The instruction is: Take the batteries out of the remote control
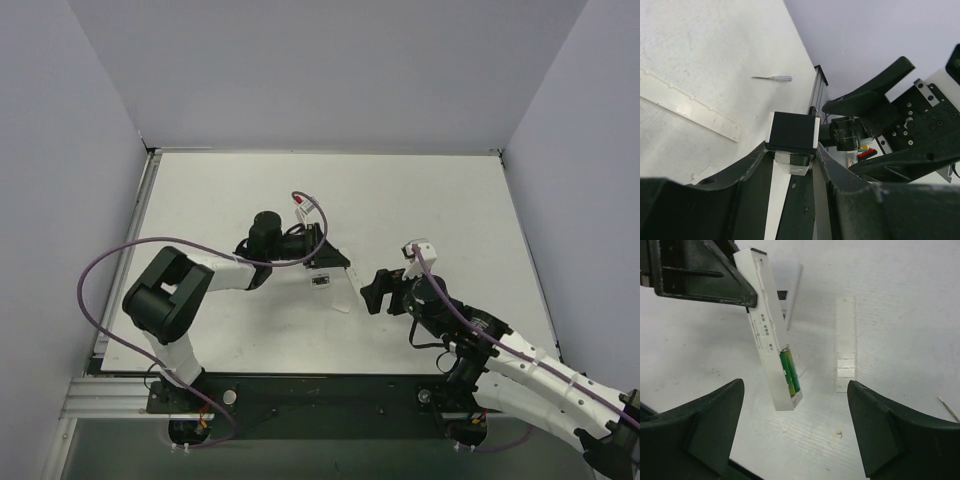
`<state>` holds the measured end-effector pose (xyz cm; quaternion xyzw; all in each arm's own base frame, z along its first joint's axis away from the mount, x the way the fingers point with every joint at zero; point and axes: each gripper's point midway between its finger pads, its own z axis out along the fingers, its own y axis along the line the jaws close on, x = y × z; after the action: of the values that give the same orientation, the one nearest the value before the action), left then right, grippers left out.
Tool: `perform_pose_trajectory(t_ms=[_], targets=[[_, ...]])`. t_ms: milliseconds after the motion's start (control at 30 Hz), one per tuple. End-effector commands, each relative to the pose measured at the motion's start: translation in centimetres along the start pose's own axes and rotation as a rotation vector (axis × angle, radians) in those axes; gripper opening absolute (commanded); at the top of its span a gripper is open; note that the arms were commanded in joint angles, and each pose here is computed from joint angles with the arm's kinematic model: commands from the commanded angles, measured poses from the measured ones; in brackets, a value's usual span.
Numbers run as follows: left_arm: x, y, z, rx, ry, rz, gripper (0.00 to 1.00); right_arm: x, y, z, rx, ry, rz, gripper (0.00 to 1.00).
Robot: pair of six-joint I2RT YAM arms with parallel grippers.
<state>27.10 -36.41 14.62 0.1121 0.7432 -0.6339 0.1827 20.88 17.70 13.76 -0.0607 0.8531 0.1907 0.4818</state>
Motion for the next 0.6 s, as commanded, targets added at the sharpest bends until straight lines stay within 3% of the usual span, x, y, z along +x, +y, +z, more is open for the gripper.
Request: perform_pose_trajectory(t_ms=[0, 100, 300, 567], targets=[[-1.4, -6.5, -2.0, 0.172, -0.064, 0.178, 0.0, -3.0, 4.6, -1.7, -0.241, -0.053, 0.045, 0.8], [-1.2, -8.5, -3.0, 0.214, -0.082, 0.212, 0.0, -2.9, 6.2, -2.4, -0.336, -0.013, 0.055, 0.8], [-1.0, -12.9, -5.2, 0.28, -0.114, 0.31, 0.0, -3.3, 7.9, -2.9, -0.418, 0.038, 0.068, 0.71], [-0.2, -13.4, -6.2, 0.263, -0.099, 0.346, 0.0, -3.9, 9.7, -3.9, -0.554, -0.022, 0.104, 0.27]])
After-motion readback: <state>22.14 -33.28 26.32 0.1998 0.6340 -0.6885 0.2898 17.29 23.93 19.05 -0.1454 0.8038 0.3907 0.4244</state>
